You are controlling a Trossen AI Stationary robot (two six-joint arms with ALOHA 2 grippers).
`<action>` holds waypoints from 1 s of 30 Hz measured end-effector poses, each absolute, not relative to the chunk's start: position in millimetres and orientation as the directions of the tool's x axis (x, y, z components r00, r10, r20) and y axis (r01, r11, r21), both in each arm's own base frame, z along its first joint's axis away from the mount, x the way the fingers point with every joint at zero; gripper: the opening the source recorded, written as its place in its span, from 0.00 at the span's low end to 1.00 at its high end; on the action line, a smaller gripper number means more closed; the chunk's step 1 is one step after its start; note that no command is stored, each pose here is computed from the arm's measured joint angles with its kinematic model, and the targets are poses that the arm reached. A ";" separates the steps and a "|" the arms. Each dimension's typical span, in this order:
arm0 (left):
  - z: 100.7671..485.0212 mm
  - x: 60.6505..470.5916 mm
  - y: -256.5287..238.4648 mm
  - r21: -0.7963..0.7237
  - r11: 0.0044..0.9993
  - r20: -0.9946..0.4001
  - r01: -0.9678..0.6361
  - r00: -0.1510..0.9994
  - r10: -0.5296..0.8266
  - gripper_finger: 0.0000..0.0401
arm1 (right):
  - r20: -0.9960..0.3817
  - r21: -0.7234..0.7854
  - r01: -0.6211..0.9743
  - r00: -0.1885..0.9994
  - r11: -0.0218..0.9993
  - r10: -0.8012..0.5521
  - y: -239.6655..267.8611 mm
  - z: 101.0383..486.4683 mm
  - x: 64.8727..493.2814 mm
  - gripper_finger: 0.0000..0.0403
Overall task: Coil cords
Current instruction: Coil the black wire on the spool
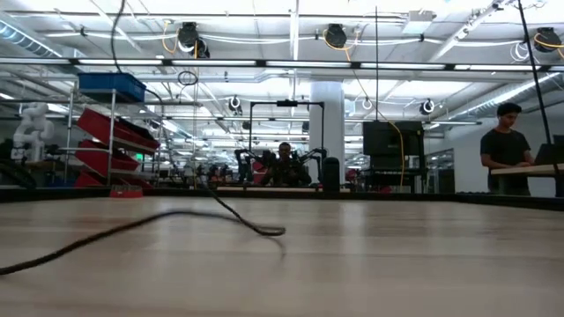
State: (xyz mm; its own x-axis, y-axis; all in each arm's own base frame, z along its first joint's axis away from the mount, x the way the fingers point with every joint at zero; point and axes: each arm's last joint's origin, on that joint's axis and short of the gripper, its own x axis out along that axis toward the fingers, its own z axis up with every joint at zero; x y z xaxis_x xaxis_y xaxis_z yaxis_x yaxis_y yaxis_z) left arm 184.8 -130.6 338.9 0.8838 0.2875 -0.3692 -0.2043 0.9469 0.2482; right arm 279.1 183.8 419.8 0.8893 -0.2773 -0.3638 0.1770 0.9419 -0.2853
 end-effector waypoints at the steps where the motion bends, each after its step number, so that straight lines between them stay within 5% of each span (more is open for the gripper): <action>1: 342.2 180.1 -128.6 0.247 0.946 -0.357 -0.211 0.887 0.291 0.01 | -0.371 -0.282 0.175 0.887 0.943 -0.275 185.3 417.0 281.3 0.00; 10: 362.9 165.4 -134.8 0.130 0.975 -0.253 -0.181 0.944 0.209 0.01 | -0.407 -0.303 0.205 0.855 0.931 -0.321 189.4 392.7 305.8 0.00; 30: 364.8 214.6 -193.4 0.113 0.987 0.002 -0.118 0.993 0.118 0.01 | -0.399 -0.320 0.391 0.770 0.863 -0.498 161.9 349.7 367.0 0.00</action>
State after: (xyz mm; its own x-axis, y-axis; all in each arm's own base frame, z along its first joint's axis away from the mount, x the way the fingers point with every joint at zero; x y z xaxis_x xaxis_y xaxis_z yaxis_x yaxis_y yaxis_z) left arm 214.6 -193.4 364.8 0.9930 0.1184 0.0018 -0.1178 0.9865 0.1134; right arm 367.0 161.9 349.7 0.7701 -0.4976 -0.3993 0.3914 0.8627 -0.3203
